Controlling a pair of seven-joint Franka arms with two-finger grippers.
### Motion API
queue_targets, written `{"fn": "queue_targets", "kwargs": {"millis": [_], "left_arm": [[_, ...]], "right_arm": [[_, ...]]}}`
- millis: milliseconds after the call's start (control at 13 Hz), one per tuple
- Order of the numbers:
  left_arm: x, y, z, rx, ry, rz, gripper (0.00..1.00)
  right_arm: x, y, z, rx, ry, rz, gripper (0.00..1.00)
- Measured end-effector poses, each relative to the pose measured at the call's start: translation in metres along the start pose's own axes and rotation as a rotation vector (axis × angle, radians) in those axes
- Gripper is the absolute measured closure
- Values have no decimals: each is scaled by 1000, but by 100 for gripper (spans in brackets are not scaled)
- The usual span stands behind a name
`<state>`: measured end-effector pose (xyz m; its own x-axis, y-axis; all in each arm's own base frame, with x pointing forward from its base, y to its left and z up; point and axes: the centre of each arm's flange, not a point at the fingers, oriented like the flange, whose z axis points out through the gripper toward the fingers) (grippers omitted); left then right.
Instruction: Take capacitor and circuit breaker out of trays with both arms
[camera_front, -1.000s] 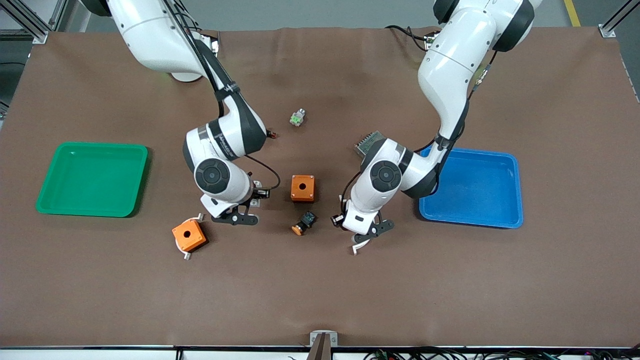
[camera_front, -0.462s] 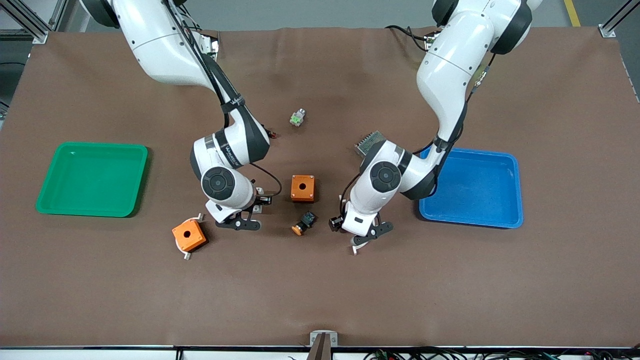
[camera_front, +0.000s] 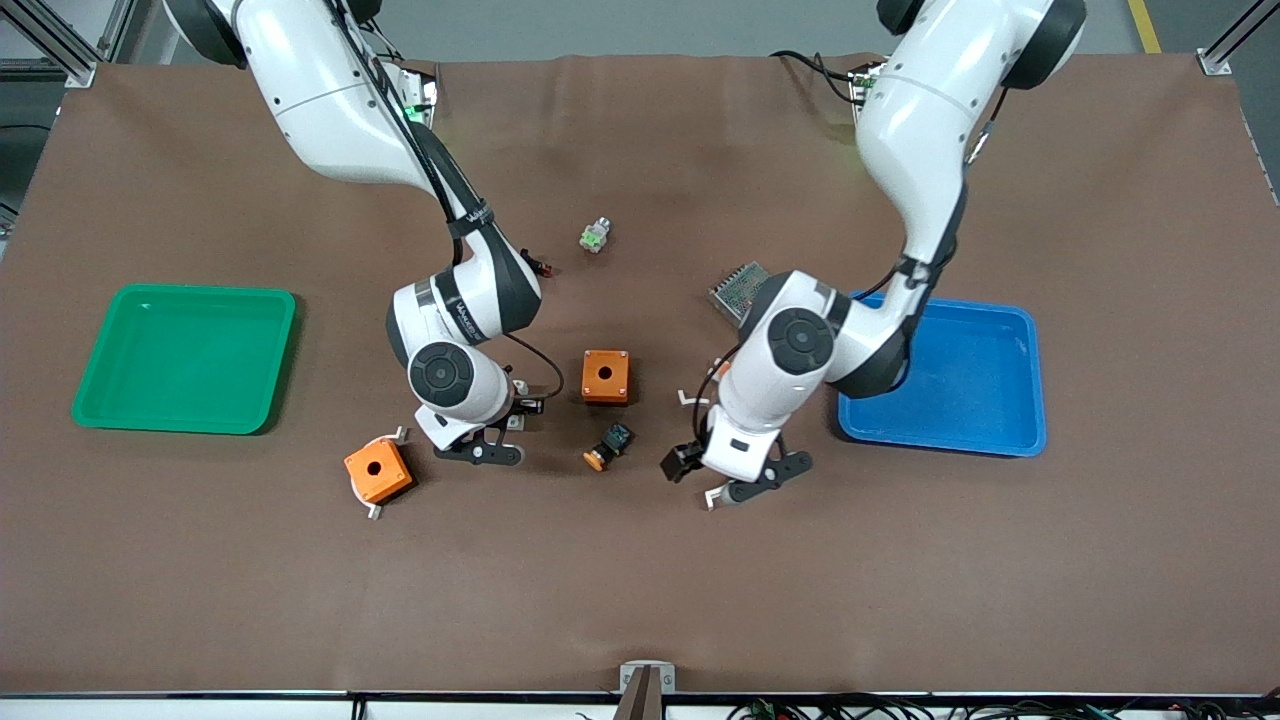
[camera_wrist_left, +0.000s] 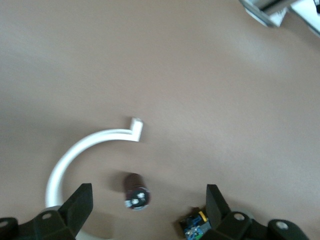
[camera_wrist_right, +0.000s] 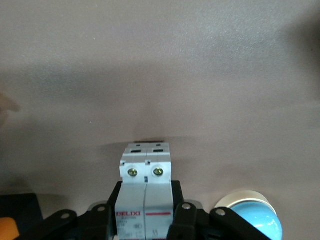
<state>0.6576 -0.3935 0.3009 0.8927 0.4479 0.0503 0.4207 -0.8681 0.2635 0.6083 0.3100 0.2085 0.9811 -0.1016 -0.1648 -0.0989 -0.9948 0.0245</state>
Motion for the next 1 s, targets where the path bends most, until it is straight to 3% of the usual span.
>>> {"fn": "queue_targets", "kwargs": {"millis": [231, 385, 692, 1000], "left_arm": [[39, -31, -74, 91, -48, 37, 0], [61, -57, -119, 140, -87, 98, 0], [107, -123, -202, 206, -81, 240, 0], [126, -189, -258, 208, -68, 340, 0]], "right_arm": [[5, 1, -19, 1, 4, 4, 21], [11, 20, -75, 4, -4, 30, 1], [0, 119, -246, 40, -11, -14, 0], [-6, 272, -326, 64, 42, -116, 0]]}}
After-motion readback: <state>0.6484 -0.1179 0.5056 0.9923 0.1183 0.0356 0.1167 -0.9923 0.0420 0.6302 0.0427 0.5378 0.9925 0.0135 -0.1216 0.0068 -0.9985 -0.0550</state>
